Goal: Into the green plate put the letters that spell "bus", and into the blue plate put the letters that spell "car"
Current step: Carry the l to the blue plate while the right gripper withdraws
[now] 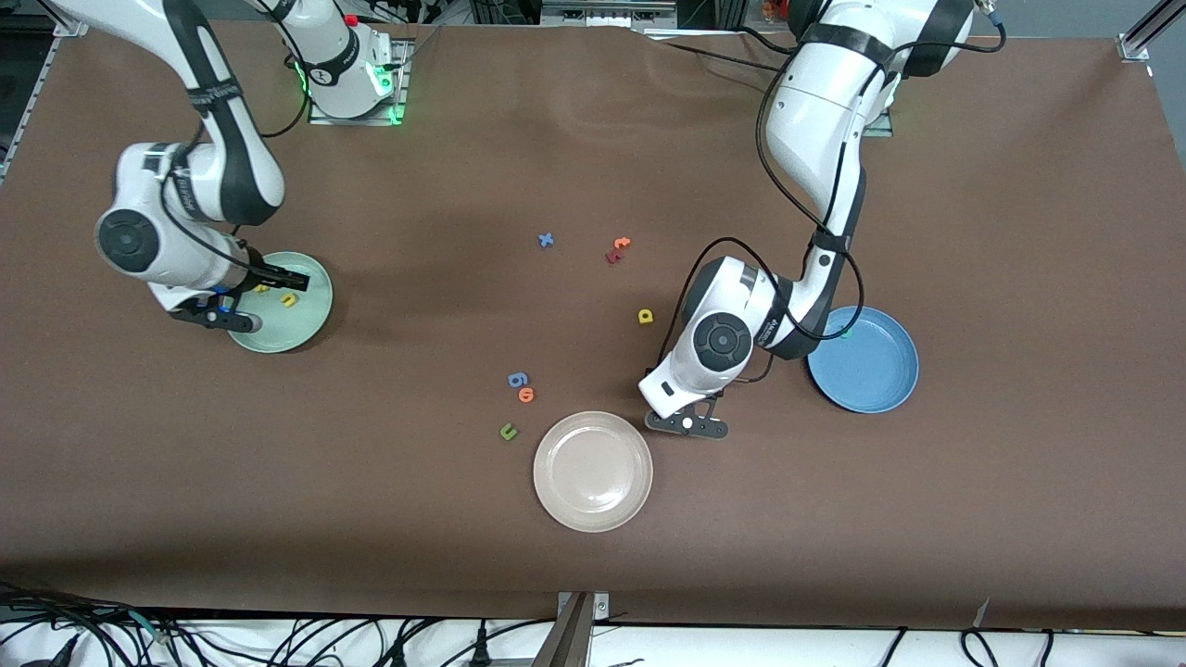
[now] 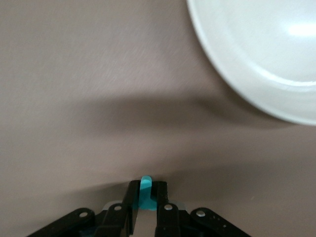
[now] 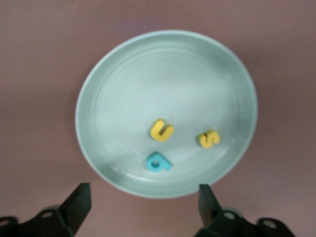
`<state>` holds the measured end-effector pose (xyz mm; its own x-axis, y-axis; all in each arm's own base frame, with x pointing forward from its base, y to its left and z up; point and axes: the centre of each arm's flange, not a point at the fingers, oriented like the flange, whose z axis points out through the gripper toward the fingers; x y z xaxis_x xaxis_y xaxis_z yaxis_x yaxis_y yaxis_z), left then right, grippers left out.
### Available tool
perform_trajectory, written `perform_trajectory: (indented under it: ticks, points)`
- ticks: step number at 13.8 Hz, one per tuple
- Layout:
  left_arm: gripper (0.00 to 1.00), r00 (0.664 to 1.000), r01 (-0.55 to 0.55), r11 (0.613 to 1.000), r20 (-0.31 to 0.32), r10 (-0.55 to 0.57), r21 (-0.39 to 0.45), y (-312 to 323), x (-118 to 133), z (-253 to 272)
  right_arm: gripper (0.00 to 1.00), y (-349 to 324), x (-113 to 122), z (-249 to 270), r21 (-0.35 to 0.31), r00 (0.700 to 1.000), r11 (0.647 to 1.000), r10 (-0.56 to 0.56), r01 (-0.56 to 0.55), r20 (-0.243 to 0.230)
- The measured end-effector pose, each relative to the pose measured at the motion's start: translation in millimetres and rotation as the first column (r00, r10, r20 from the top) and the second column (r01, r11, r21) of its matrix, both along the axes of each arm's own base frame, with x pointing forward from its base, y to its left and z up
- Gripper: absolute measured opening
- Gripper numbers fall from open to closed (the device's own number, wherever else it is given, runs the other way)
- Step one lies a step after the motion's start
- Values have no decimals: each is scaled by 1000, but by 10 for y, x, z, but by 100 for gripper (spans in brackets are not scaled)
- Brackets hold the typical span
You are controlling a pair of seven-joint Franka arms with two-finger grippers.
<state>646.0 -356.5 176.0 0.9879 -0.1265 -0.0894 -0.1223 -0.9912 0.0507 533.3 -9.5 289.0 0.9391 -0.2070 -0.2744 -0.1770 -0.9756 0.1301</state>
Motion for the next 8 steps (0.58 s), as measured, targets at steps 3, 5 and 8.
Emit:
perform_trajectory:
  ticks: [3, 5, 8]
  points:
    - [19, 996, -10, 1000, -92, 12, 22, 448, 131, 205, 100, 7, 343, 900, -6, 1000, 1000, -11, 11, 1]
    - [19, 988, 18, 1000, -155, -15, 19, 768, 190, 386, 100, 21, 474, 1330, -7, 1000, 1000, -13, 14, 24]
    - [19, 979, 80, 997, -190, -77, 11, 1360, 316, 624, 100, 33, 619, 1927, -8, 997, 1000, -16, 17, 79]
